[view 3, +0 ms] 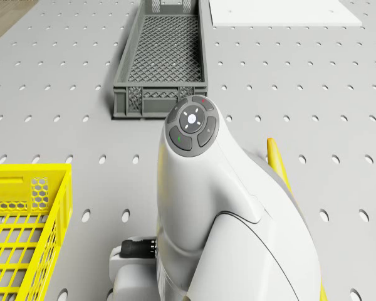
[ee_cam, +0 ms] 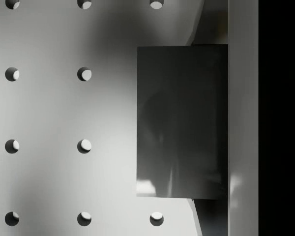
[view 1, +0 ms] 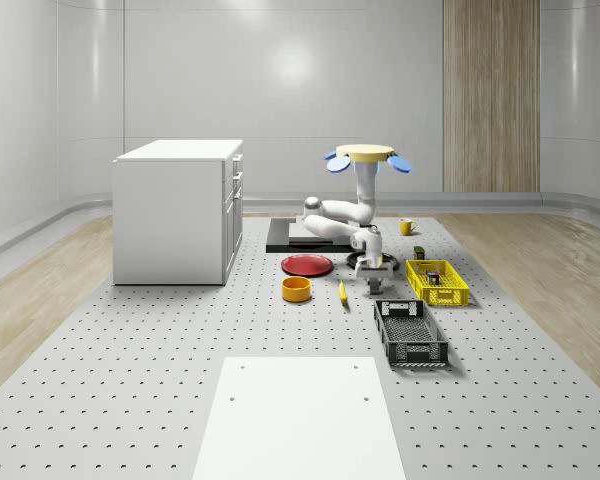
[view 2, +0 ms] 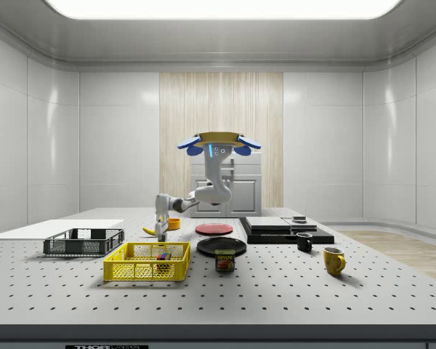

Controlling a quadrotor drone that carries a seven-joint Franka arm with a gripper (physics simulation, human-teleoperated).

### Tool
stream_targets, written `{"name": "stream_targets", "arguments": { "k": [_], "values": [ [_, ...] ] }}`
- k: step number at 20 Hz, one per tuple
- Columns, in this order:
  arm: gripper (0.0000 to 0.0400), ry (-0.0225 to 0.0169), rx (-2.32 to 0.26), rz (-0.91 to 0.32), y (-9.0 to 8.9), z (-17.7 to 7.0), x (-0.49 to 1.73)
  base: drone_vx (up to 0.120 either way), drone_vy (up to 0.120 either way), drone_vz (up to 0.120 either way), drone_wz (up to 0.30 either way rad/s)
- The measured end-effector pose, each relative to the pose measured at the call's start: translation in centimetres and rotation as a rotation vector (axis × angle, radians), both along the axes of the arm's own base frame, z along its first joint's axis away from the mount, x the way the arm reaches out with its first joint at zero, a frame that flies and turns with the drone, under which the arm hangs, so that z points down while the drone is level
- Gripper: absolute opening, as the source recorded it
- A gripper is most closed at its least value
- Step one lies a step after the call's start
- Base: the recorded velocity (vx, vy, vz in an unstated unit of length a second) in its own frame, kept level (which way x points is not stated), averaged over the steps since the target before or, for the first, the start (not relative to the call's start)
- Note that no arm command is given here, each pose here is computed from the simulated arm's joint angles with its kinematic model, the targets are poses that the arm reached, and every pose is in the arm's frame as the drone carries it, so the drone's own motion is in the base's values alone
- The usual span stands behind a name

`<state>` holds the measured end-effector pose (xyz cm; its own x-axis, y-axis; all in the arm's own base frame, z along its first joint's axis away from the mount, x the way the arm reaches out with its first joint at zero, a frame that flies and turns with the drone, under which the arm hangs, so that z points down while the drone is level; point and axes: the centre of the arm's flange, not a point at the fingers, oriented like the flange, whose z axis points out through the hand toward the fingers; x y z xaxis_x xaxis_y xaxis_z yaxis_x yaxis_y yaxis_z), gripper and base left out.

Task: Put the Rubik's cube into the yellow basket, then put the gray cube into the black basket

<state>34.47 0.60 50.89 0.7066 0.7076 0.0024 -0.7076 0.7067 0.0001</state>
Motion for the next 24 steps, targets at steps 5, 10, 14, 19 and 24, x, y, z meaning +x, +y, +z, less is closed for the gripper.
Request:
{"name": "stream_targets", "arguments": {
  "k": [5,10,14,19,24],
  "values": [
    [0.0251,0.0000,0.000,0.000,0.0,-1.0,0.00,0.000,0.000,0.120,0.000],
    [0.0251,0.0000,0.000,0.000,0.0,-1.4,0.00,0.000,0.000,0.080,0.000],
    [0.0251,0.0000,0.000,-0.001,0.0,-1.5,0.00,0.000,0.120,0.000,0.000],
    [0.0251,0.0000,0.000,-0.001,0.0,-1.6,0.00,0.040,0.120,0.000,0.000],
    [0.0251,0.0000,0.000,-0.001,0.0,-1.6,0.00,0.120,0.016,0.000,0.000]
  ]
}}
